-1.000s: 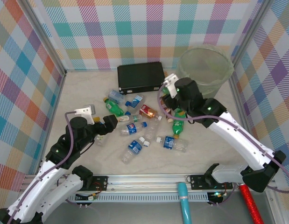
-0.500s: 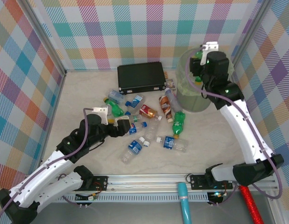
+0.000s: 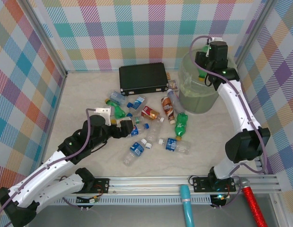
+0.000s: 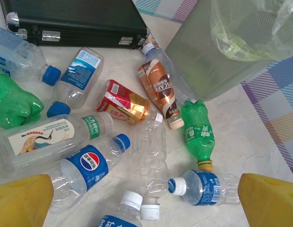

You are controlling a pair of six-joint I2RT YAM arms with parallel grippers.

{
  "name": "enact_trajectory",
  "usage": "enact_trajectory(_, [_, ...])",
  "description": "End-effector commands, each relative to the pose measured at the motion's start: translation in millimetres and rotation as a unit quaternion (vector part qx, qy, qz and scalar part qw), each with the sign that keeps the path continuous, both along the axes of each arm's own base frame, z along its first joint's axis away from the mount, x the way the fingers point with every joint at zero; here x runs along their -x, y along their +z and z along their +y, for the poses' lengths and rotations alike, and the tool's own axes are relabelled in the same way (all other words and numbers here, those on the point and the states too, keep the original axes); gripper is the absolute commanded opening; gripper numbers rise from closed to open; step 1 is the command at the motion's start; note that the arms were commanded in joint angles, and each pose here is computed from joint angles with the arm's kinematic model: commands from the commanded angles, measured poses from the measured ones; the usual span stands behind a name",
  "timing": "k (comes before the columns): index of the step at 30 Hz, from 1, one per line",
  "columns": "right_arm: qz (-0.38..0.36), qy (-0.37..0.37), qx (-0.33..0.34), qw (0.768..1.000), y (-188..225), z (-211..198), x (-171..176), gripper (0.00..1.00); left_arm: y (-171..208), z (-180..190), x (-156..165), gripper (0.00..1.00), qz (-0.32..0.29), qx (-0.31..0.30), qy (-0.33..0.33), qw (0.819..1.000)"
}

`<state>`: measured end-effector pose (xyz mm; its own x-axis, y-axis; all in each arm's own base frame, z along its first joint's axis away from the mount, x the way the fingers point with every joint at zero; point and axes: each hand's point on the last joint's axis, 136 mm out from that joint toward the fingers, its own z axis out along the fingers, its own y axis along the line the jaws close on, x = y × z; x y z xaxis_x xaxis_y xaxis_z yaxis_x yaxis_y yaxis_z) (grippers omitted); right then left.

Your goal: Put the plastic bottles in the bin

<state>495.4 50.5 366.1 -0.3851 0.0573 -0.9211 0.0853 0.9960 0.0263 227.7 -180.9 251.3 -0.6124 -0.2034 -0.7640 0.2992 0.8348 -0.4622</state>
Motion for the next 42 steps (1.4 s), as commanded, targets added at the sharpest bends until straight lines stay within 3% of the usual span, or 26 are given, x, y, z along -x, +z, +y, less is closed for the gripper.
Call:
enact_trajectory(1, [0.001, 0.016, -0.021, 1.0, 2.8, 7.7, 1.8, 0.65, 9.7, 4.7, 2.2, 1.0, -0.008, -0.011, 0.005, 1.0])
enact_trajectory(7, [0.008, 0.024, -0.023, 0.999, 4.9, 8.2, 12.2, 0.88, 5.8, 4.9, 0.5, 1.0, 0.001, -0.019, 0.009, 1.0])
enact_trajectory(12, [-0.004, 0.051, -0.049, 0.997, 26.5, 15.3, 38.9, 0.99, -2.6, 7.0, -2.8, 1.0, 0.007, -0.04, 0.015, 0.999])
enact_trajectory(19, [-0.01, 0.126, -0.11, 0.986, 46.3, 47.6, 88.4, 0.99, -9.2, 4.8, -2.3, 1.0, 0.0, -0.048, 0.002, 0.999])
enact_trajectory(28, [0.015, 0.23, -0.118, 0.966, 5.8, 114.2, 163.4, 0.99, -39.1, 4.7, 3.8, 0.99, 0.067, -0.108, -0.014, 0.992])
enact_trajectory(35, [0.053, 0.279, -0.135, 0.949, -31.8, 147.1, 209.4, 0.99, -74.6, 4.0, 13.4, 0.83, 0.143, -0.169, -0.038, 0.974])
enact_trajectory(42, [0.062, 0.292, -0.135, 0.945, -47.4, 149.3, 223.8, 0.99, -110.2, 6.5, 27.5, 0.78, 0.186, -0.2, -0.046, 0.961])
